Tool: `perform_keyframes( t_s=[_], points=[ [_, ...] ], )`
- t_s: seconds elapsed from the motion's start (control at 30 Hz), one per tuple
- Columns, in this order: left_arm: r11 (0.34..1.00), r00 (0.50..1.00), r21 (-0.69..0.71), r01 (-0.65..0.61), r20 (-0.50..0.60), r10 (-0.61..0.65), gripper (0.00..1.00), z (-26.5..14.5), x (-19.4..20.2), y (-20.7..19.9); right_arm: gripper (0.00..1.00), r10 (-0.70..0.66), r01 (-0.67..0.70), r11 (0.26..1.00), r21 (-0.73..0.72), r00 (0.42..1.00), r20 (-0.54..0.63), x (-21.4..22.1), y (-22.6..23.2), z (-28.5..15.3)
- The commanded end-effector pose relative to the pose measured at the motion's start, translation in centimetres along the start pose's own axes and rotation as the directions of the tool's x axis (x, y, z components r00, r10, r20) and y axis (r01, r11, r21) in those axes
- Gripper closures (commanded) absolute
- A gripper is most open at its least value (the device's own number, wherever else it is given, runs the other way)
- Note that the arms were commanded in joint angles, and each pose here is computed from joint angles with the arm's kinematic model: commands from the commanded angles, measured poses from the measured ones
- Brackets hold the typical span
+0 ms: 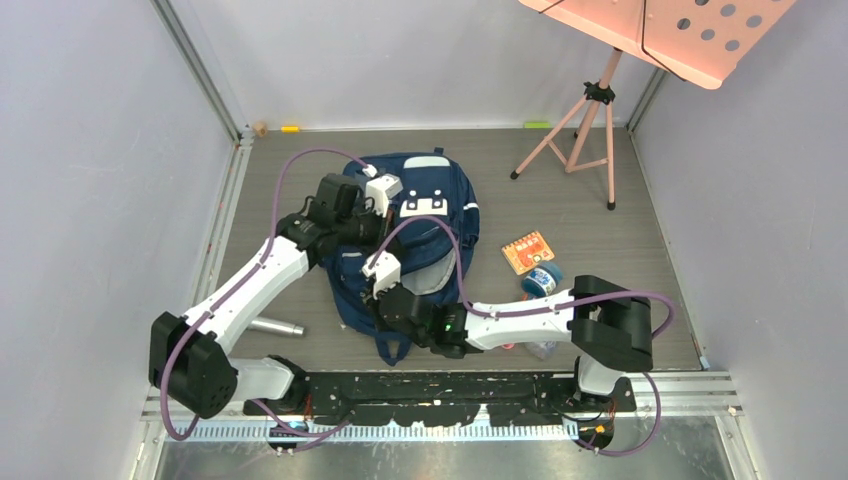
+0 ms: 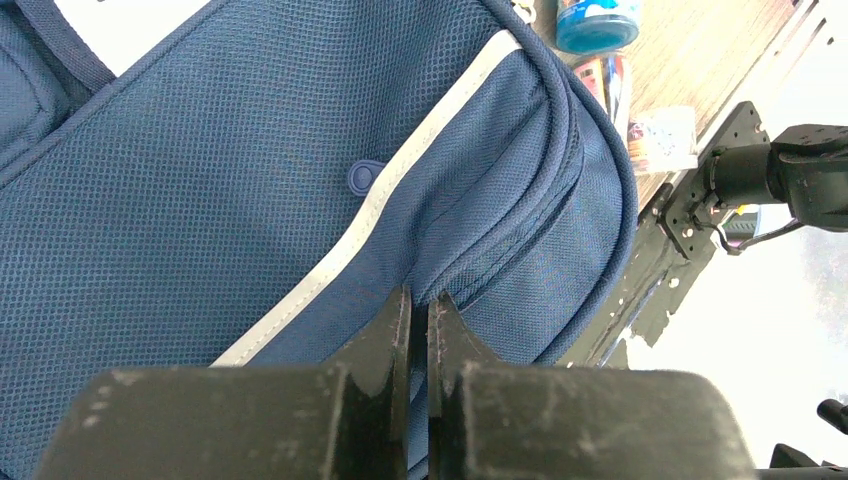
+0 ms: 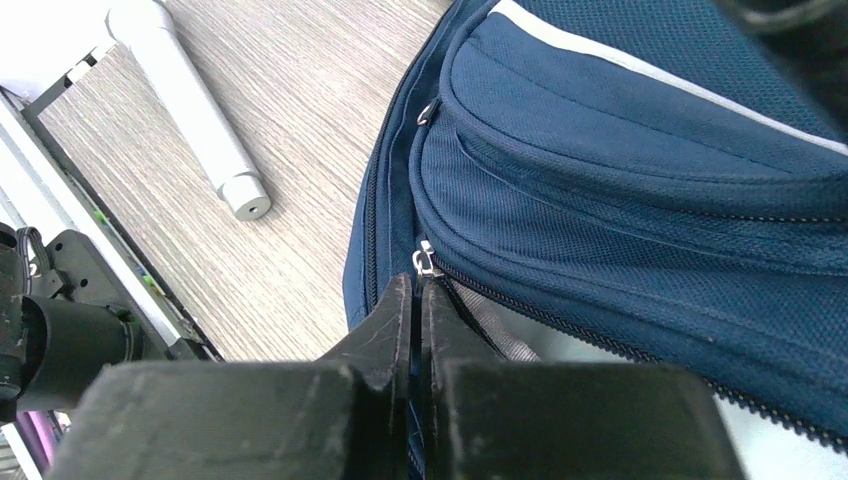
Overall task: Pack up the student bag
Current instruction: Unzip the student bag at the center of the board.
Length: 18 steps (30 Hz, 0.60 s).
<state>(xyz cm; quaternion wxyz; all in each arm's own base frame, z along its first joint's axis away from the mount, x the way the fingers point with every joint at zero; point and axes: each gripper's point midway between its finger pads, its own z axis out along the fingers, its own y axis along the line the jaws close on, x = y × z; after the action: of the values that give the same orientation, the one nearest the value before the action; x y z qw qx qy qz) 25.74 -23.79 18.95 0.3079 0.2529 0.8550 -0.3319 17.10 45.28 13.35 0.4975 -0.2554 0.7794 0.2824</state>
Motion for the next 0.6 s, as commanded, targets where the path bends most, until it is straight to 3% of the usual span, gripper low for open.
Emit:
perform_keyframes(
  t_s=[0.0, 0.1, 0.27, 0.43, 0.57],
  points=[
    [0.998, 0.965, -0.009, -0.063, 0.255, 0.063, 1.00, -2.1, -7.3, -0.6, 0.92, 0.023, -0.016, 0.995, -0.098, 0.998, 0.063, -2.7, 3.2, -0.9],
    [0.997, 0.965, -0.041, -0.062, 0.252, 0.071, 1.00, -2.5, -7.3, -0.1, 0.81, 0.006, 0.000, 0.997, -0.080, 0.997, 0.072, -3.9, 2.5, -2.1],
    [0.994, 0.967, -0.104, -0.033, 0.246, 0.058, 1.00, -3.5, -8.0, 0.7, 0.51, -0.030, 0.032, 0.999, -0.018, 0.998, 0.061, -5.9, 0.2, -5.4],
    [0.991, 0.968, -0.131, 0.002, 0.250, 0.031, 1.00, -4.2, -9.0, 1.5, 0.22, -0.085, 0.079, 0.988, 0.133, 0.996, 0.040, -7.3, -4.5, -9.4],
    [0.989, 0.970, -0.145, 0.025, 0.241, 0.011, 1.00, -4.0, -8.6, 2.6, 0.06, -0.075, 0.067, 0.965, 0.253, 0.997, 0.024, -9.4, -9.2, -12.7]
  ],
)
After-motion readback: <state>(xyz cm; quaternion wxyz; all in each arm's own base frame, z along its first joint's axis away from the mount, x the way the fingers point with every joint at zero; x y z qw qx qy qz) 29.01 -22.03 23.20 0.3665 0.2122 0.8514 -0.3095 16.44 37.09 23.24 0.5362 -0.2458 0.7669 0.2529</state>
